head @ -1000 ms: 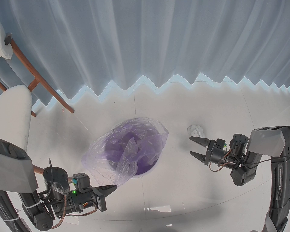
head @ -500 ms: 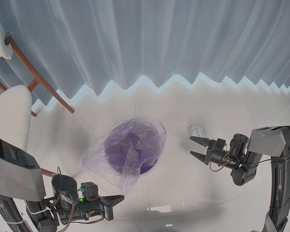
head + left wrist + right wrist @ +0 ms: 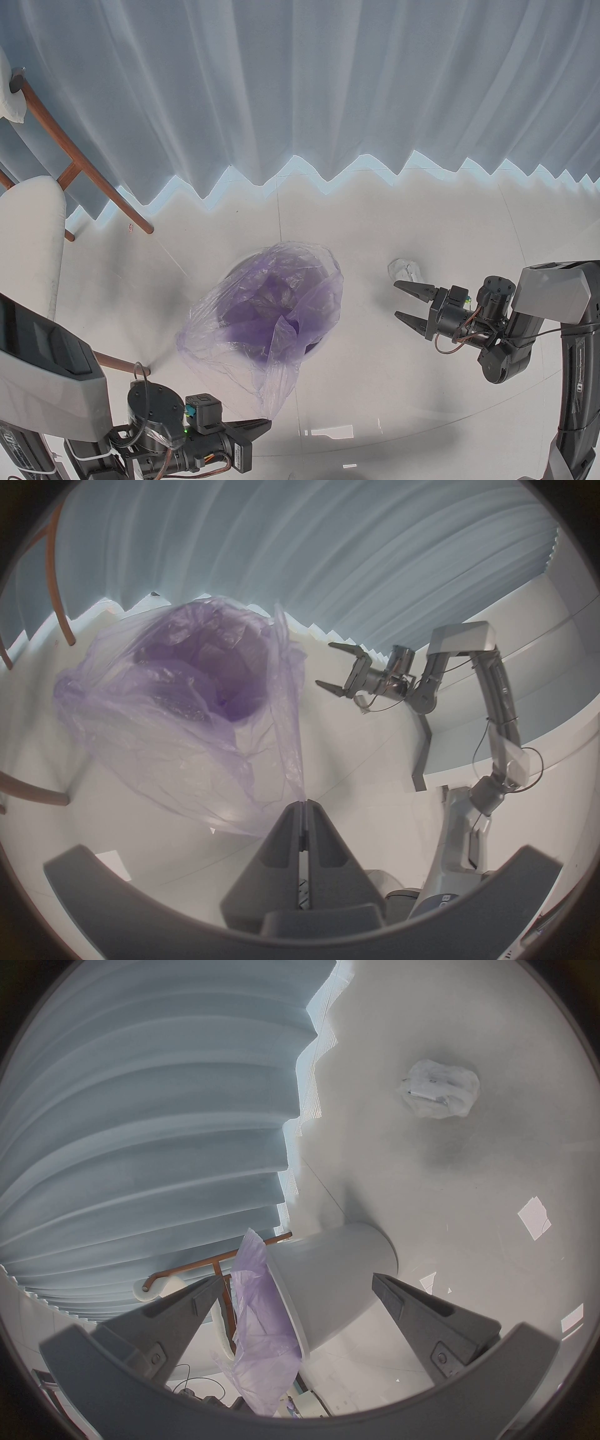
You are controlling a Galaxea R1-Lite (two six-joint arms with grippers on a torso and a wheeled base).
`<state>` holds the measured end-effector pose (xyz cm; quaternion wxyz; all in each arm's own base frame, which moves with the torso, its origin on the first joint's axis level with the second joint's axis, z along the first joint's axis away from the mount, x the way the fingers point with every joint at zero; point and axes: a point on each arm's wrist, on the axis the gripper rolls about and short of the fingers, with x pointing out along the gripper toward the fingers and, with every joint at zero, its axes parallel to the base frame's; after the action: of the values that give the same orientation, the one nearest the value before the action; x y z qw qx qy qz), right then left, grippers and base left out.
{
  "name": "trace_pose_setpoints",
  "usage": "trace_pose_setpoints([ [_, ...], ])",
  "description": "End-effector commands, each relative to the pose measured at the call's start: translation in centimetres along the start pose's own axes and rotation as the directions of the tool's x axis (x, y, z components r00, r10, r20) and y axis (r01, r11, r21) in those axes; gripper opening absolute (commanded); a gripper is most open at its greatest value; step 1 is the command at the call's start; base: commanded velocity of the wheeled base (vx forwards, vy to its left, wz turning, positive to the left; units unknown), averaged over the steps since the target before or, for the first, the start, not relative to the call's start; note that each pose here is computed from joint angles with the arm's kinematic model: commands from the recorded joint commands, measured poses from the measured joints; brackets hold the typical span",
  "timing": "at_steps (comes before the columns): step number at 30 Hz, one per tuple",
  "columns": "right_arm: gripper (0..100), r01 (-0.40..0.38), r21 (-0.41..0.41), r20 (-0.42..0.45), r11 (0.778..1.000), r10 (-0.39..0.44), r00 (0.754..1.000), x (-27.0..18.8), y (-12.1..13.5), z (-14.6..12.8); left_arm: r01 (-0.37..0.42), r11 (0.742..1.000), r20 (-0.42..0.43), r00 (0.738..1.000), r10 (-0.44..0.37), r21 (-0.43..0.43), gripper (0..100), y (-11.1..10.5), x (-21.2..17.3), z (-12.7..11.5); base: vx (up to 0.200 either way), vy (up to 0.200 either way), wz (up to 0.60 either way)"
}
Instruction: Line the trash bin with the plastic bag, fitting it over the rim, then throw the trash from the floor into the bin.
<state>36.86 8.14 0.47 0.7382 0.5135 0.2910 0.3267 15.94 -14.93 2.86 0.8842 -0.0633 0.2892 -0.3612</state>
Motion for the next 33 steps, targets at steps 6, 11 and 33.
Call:
trace_pose_setpoints([
  [6,100,-0.012,-0.011,0.004,1.000,0.012,1.000,0.1,0.0,0.1,-0.148,0.989,-0.189,0.971,0.149,0.021,0,1.1,1.9,-4.1,0.000,0.000,0.00],
  [11,100,-0.011,-0.010,0.004,1.000,0.011,1.000,0.1,0.0,0.1,-0.148,0.988,-0.237,0.960,0.151,0.032,0,1.0,2.4,-5.2,0.000,0.000,0.00],
  [33,100,-0.010,-0.014,0.003,1.000,0.010,1.000,0.2,-0.2,0.1,-0.245,0.967,-0.246,0.935,0.256,0.073,0,1.4,4.2,-6.7,0.000,0.000,0.00],
])
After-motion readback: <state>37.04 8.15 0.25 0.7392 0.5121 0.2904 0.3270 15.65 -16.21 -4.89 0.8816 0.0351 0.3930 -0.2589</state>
